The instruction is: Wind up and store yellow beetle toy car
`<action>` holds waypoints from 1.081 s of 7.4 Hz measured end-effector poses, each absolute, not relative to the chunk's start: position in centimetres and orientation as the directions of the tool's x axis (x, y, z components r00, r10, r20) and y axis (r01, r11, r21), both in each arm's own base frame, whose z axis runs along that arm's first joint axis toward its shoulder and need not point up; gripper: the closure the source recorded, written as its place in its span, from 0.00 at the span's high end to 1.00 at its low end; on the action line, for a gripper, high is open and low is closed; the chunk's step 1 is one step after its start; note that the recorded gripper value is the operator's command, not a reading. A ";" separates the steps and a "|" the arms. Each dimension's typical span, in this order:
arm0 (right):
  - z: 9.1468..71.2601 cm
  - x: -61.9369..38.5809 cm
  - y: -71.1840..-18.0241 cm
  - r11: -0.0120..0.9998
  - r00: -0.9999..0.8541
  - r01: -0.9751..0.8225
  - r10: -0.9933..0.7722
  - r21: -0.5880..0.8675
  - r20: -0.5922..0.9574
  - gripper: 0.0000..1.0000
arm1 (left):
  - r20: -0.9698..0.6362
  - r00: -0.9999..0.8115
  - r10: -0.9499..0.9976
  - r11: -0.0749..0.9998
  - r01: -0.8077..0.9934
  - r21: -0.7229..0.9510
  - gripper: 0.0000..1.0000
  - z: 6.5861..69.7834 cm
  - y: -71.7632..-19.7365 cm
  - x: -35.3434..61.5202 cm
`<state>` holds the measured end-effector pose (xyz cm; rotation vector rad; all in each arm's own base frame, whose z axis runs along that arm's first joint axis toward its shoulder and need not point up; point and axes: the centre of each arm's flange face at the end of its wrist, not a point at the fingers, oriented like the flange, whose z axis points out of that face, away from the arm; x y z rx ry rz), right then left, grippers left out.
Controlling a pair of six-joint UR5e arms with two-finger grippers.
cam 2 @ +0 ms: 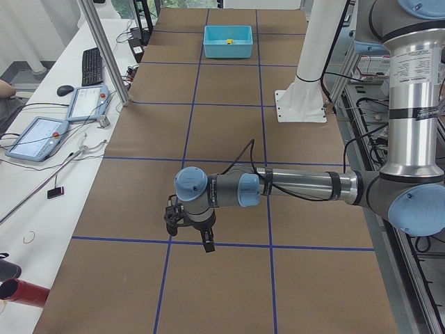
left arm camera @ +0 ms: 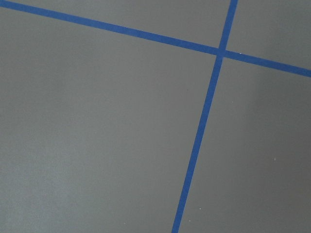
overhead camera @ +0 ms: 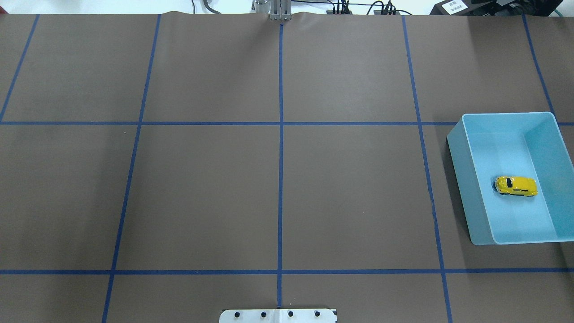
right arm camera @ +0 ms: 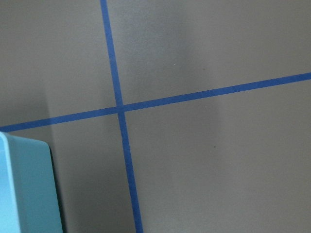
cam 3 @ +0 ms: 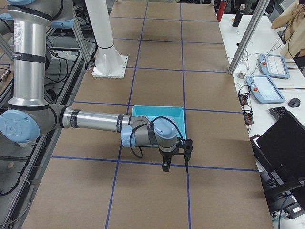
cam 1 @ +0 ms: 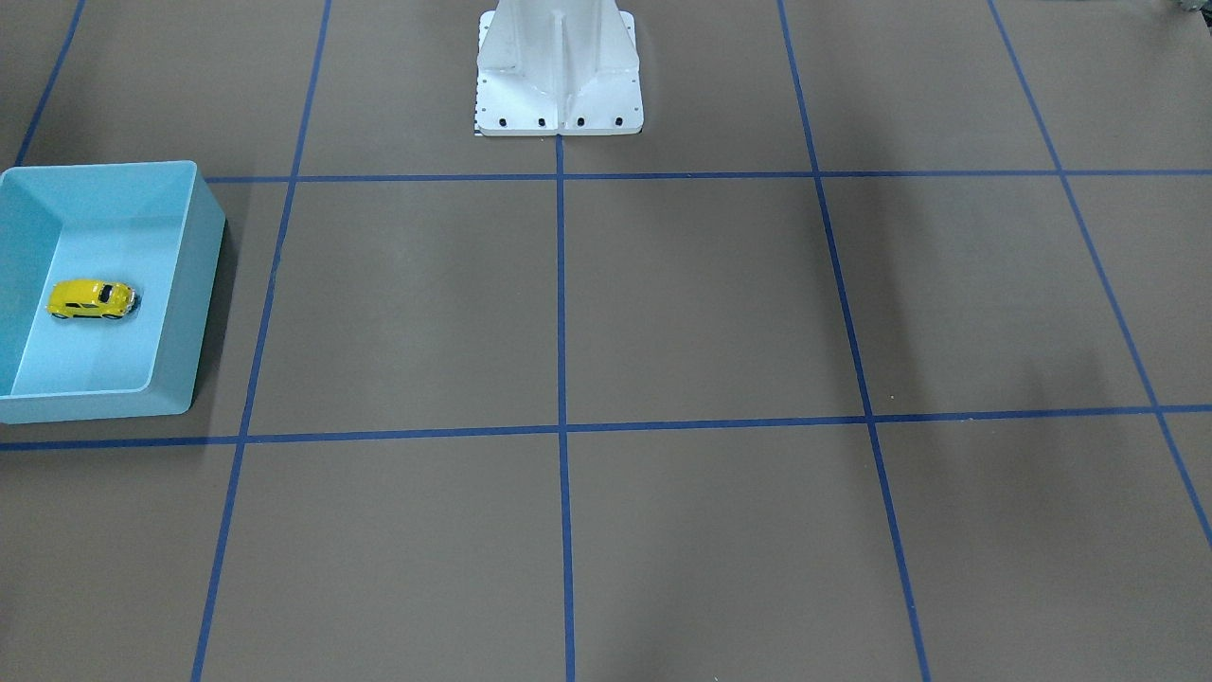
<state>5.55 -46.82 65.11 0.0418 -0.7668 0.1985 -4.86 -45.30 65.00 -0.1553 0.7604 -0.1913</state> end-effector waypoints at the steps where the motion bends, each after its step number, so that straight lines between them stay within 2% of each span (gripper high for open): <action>1: 62.9 4.8 -48.6 0.982 0.708 -0.181 0.167 -0.052 0.687 1.00 | -0.668 0.709 -0.228 0.971 0.116 -0.209 1.00 65.0 -45.3 -4.9; 3: 60.8 4.1 -49.8 0.982 0.713 -0.169 0.178 -0.081 0.678 1.00 | -0.668 0.708 -0.229 0.971 0.117 -0.209 1.00 65.0 -45.3 -4.9; 8: 61.1 3.6 -49.8 0.985 0.733 -0.153 0.170 -0.083 0.658 1.00 | -0.668 0.708 -0.230 0.971 0.117 -0.209 1.00 65.0 -45.3 -4.9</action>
